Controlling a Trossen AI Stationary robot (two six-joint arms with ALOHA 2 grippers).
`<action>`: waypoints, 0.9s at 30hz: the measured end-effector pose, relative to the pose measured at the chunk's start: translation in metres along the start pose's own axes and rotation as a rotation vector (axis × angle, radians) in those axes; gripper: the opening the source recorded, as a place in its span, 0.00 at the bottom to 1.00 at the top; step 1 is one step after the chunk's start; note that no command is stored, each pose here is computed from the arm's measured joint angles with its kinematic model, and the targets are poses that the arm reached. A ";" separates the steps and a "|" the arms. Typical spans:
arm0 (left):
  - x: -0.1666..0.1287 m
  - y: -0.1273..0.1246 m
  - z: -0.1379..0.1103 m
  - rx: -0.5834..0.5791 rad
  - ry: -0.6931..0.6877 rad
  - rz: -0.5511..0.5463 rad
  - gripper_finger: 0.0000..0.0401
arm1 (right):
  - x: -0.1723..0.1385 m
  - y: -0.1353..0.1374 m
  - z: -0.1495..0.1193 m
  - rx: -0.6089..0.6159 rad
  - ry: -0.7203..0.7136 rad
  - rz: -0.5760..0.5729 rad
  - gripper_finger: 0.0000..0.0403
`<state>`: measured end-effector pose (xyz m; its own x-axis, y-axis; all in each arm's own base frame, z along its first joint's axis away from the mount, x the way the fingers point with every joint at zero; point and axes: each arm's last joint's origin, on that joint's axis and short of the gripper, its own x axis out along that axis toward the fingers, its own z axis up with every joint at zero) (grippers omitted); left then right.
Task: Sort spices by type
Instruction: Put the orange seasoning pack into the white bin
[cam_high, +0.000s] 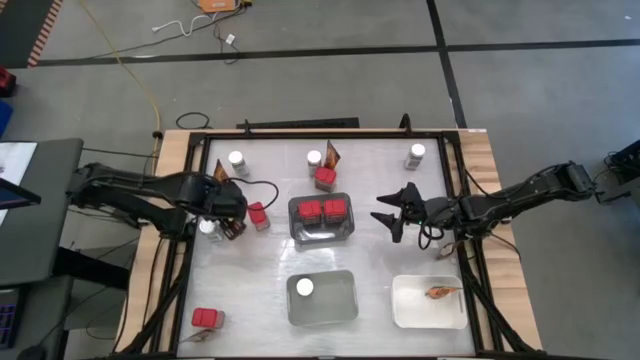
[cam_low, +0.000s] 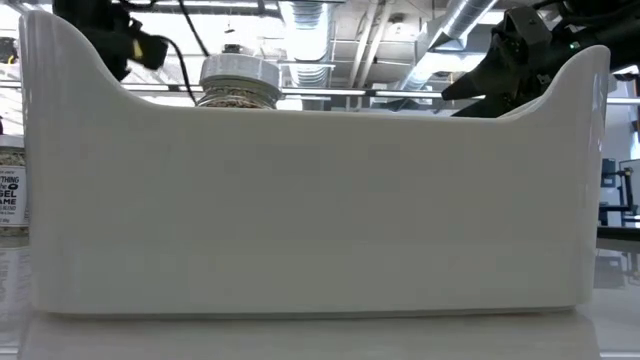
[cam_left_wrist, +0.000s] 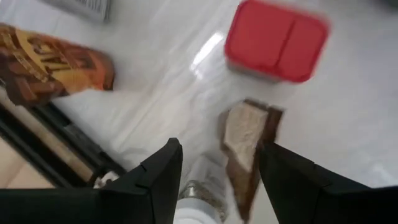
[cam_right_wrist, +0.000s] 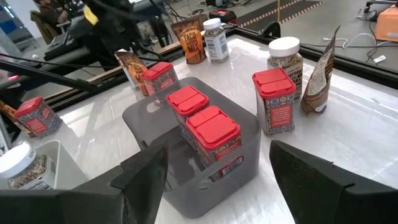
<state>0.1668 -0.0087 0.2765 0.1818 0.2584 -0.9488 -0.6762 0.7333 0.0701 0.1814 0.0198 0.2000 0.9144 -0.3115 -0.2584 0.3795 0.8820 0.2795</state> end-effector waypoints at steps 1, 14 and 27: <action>-0.004 0.000 0.002 -0.014 -0.023 -0.021 0.50 | 0.000 0.000 0.000 0.000 0.000 0.000 0.76; 0.011 -0.014 -0.016 0.018 0.011 -0.083 0.48 | 0.000 0.000 0.000 -0.001 0.001 -0.001 0.76; 0.030 -0.008 -0.029 0.054 0.079 0.004 0.17 | 0.000 0.000 0.000 0.001 -0.002 0.000 0.76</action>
<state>0.1568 -0.0253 0.2382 0.1208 0.2127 -0.9696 -0.6369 0.7658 0.0886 0.1815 0.0197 0.2002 0.9146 -0.3125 -0.2567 0.3799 0.8816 0.2803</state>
